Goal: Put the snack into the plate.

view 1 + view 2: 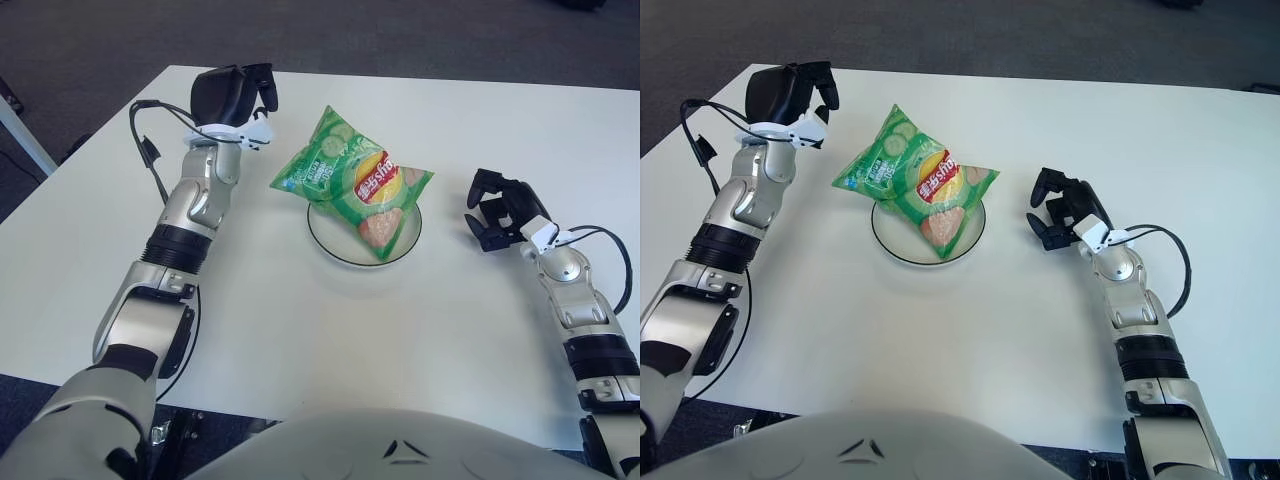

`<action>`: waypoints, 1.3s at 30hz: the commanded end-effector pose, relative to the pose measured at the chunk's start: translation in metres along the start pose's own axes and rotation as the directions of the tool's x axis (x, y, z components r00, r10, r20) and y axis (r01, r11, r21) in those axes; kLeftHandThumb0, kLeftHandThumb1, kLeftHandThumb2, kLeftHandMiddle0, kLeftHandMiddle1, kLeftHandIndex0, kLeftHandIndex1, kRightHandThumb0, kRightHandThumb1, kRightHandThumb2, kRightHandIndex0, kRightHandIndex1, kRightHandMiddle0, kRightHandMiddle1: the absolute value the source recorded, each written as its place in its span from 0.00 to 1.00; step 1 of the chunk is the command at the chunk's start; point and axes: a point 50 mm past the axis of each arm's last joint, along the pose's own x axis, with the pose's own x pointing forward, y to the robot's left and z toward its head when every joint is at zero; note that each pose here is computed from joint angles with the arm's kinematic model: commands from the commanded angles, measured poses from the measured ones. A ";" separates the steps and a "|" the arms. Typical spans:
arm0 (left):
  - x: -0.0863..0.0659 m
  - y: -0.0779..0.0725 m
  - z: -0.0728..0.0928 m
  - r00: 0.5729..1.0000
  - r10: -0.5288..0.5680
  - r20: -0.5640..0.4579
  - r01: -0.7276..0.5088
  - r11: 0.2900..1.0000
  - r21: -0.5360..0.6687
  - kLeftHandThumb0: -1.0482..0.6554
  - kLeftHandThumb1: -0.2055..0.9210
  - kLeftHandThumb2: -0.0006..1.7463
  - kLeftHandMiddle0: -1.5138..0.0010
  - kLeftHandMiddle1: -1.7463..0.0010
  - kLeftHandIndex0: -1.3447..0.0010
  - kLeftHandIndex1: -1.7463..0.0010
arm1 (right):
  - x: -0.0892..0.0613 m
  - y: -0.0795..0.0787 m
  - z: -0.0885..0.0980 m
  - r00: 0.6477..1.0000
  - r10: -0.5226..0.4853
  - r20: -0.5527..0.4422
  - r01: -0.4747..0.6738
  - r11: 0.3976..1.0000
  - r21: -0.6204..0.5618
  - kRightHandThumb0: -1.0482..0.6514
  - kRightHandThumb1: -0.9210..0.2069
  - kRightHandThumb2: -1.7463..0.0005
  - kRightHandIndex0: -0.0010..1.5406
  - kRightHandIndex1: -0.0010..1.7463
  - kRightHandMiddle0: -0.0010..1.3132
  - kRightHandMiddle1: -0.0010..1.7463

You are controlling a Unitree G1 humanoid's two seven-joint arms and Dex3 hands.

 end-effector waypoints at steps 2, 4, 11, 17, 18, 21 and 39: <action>-0.003 0.002 -0.015 0.997 0.005 -0.077 -0.009 0.999 -0.044 0.96 0.23 0.94 0.45 0.00 0.20 0.00 | -0.025 0.032 -0.044 0.965 0.134 -0.225 -0.135 0.991 0.014 0.31 0.63 0.17 0.86 1.00 0.54 1.00; -0.006 0.000 -0.018 0.996 0.003 -0.092 -0.008 0.998 -0.061 0.96 0.23 0.94 0.45 0.00 0.20 0.00 | -0.025 0.032 -0.044 0.965 0.133 -0.226 -0.134 0.991 0.013 0.30 0.63 0.17 0.86 1.00 0.54 1.00; -0.036 -0.024 -0.045 0.973 -0.063 -0.222 0.025 0.985 -0.172 0.96 0.24 0.93 0.46 0.00 0.23 0.00 | -0.025 0.032 -0.044 0.965 0.130 -0.229 -0.130 0.991 0.013 0.30 0.64 0.16 0.86 1.00 0.55 1.00; -0.053 -0.041 -0.058 0.966 -0.073 -0.248 0.015 0.974 -0.225 0.94 0.27 0.90 0.48 0.00 0.24 0.00 | -0.024 0.031 -0.046 0.963 0.129 -0.236 -0.133 0.991 -0.002 0.30 0.64 0.16 0.86 1.00 0.55 1.00; -0.057 -0.044 -0.060 0.965 -0.087 -0.249 0.022 0.967 -0.253 0.94 0.27 0.90 0.48 0.00 0.24 0.00 | -0.024 0.031 -0.046 0.963 0.128 -0.238 -0.132 0.991 -0.002 0.30 0.64 0.16 0.86 1.00 0.55 1.00; -0.065 -0.049 -0.064 0.960 -0.115 -0.255 0.030 0.949 -0.315 0.94 0.28 0.90 0.48 0.00 0.24 0.00 | -0.024 0.031 -0.047 0.963 0.127 -0.239 -0.131 0.991 0.000 0.30 0.63 0.17 0.86 1.00 0.54 1.00; -0.083 -0.074 -0.071 0.918 -0.187 -0.350 -0.161 0.631 -0.759 0.94 0.29 0.89 0.49 0.00 0.24 0.00 | -0.023 0.029 -0.050 0.965 0.126 -0.229 -0.131 0.991 -0.005 0.31 0.63 0.17 0.86 1.00 0.53 1.00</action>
